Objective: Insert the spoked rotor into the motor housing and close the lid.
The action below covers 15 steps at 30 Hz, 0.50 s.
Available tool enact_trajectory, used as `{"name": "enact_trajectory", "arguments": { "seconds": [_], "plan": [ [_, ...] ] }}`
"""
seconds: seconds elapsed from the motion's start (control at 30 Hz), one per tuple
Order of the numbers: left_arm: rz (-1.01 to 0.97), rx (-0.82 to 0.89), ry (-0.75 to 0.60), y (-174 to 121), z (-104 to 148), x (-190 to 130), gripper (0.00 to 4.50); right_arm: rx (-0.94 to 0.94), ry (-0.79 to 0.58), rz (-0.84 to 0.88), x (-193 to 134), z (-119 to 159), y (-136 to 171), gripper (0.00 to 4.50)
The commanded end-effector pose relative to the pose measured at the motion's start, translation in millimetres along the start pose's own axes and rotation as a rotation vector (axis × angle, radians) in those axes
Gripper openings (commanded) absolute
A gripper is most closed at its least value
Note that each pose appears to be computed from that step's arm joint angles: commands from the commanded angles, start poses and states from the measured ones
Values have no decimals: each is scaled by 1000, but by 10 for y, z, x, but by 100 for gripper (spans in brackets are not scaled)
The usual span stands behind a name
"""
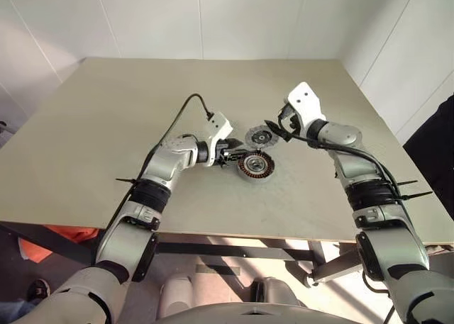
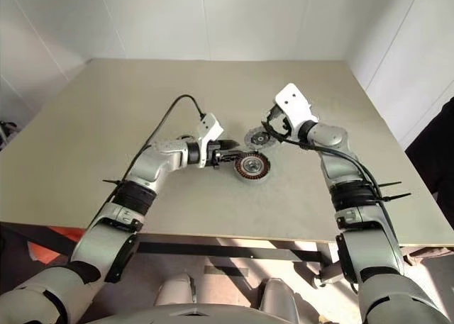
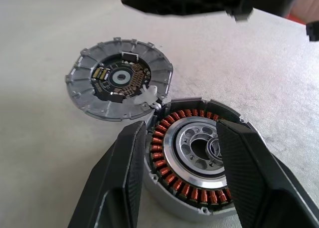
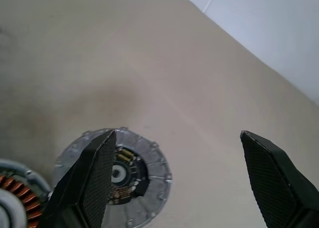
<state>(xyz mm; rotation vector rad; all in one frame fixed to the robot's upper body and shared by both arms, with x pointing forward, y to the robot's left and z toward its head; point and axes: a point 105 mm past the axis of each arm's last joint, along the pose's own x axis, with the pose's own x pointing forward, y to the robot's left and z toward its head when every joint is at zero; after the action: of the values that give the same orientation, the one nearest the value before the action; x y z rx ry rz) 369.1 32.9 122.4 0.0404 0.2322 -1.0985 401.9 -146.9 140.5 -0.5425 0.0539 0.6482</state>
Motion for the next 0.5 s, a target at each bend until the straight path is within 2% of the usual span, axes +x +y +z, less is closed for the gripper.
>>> {"name": "enact_trajectory", "arguments": {
  "seconds": [0.03, 0.13, 0.33, 0.5],
  "plan": [
    [45, 26, -105, 4, 293, -230, 236, -41, -56, 74, -62, 184, 107, 450],
    [112, 27, -117, 44, 298, -422, 239, -38, -58, 111, -67, 193, 178, 389],
    [241, 7, -136, 114, 270, -802, 239, -63, -32, 168, -89, 172, 259, 180],
    [331, -24, -136, 183, 193, -1027, 239, -105, -11, 325, -224, 113, 476, 180]
  ]
}}
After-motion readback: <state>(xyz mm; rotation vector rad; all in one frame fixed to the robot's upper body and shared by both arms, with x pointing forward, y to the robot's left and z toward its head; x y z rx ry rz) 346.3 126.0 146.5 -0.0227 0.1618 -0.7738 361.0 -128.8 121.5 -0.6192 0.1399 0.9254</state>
